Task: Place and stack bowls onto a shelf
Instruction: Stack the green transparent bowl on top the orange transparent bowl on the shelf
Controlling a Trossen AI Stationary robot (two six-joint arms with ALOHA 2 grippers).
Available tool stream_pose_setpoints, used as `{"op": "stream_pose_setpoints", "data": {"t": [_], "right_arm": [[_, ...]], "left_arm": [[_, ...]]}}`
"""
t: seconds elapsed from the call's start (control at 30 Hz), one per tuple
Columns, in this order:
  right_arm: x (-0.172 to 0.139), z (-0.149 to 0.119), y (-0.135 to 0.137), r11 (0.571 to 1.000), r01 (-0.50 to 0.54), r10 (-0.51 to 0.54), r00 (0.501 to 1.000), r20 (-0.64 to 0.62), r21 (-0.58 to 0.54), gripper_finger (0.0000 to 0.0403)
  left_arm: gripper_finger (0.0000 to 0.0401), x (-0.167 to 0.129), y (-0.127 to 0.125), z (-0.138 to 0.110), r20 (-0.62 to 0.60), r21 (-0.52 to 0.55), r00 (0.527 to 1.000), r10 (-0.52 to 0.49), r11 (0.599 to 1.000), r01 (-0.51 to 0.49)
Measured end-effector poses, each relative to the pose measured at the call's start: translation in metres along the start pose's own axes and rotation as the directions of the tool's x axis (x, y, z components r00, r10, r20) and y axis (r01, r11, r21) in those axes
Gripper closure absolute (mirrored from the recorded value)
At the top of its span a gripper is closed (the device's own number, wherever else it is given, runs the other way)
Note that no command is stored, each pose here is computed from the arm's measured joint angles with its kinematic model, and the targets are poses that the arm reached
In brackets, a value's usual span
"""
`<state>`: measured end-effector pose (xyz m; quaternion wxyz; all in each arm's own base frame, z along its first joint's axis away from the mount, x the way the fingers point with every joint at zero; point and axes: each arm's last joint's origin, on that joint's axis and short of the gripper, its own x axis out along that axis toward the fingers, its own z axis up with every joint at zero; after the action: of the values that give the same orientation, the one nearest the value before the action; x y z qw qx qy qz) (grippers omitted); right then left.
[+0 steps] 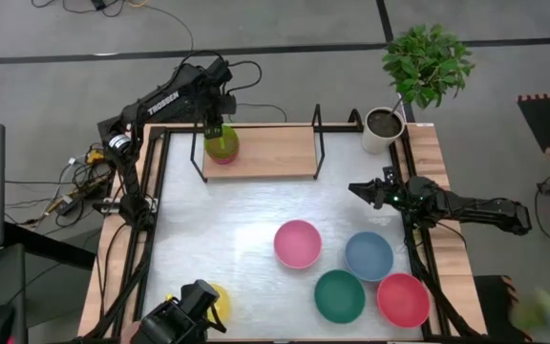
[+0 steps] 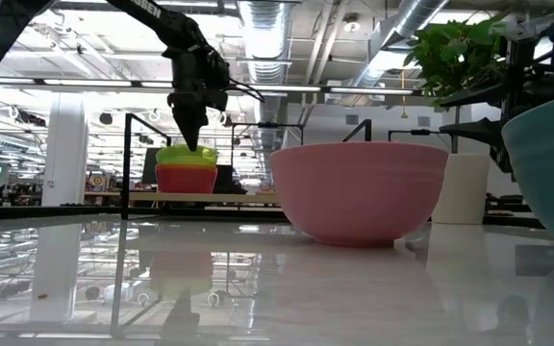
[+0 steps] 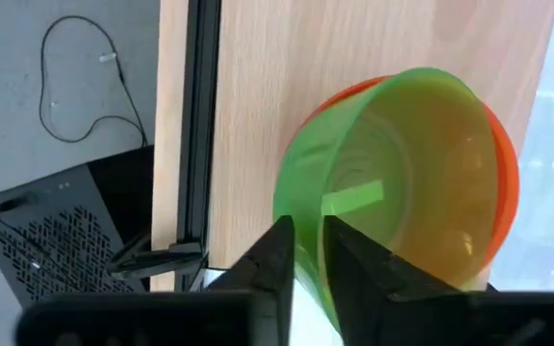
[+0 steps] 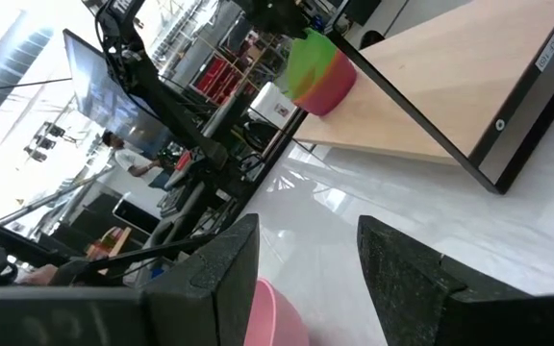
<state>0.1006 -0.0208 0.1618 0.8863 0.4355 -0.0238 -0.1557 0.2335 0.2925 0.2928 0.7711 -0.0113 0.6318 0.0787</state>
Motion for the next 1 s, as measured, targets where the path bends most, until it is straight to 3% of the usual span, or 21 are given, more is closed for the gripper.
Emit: {"op": "stream_pose_setpoints", "data": {"t": [0.27,0.43,0.57,0.73,1.0], "right_arm": [[0.000,0.000,0.000,1.000,0.000,0.000,1.000,0.000,-0.001,0.0200],[0.000,0.000,0.000,1.000,0.000,0.000,1.000,0.000,-0.002,0.0200],[0.000,0.000,0.000,1.000,0.000,0.000,1.000,0.000,-0.003,0.0200],[0.000,0.000,0.000,1.000,0.000,0.000,1.000,0.000,-0.003,0.0200],[0.000,0.000,0.000,1.000,0.001,-0.001,1.000,0.000,-0.004,0.0200]], "left_arm": [[0.0268,-0.003,0.000,0.001,0.002,-0.041,1.000,0.001,0.999,-0.001],[0.0252,-0.030,0.001,0.007,0.043,-0.056,0.998,0.036,0.998,-0.033],[0.0287,-0.053,-0.002,0.010,0.112,-0.030,0.994,0.011,1.000,-0.008],[0.0386,-0.051,0.000,0.007,0.103,-0.043,0.994,-0.023,0.999,0.027],[0.0400,-0.024,0.010,0.011,0.068,-0.108,0.992,-0.103,0.988,0.110]]}}
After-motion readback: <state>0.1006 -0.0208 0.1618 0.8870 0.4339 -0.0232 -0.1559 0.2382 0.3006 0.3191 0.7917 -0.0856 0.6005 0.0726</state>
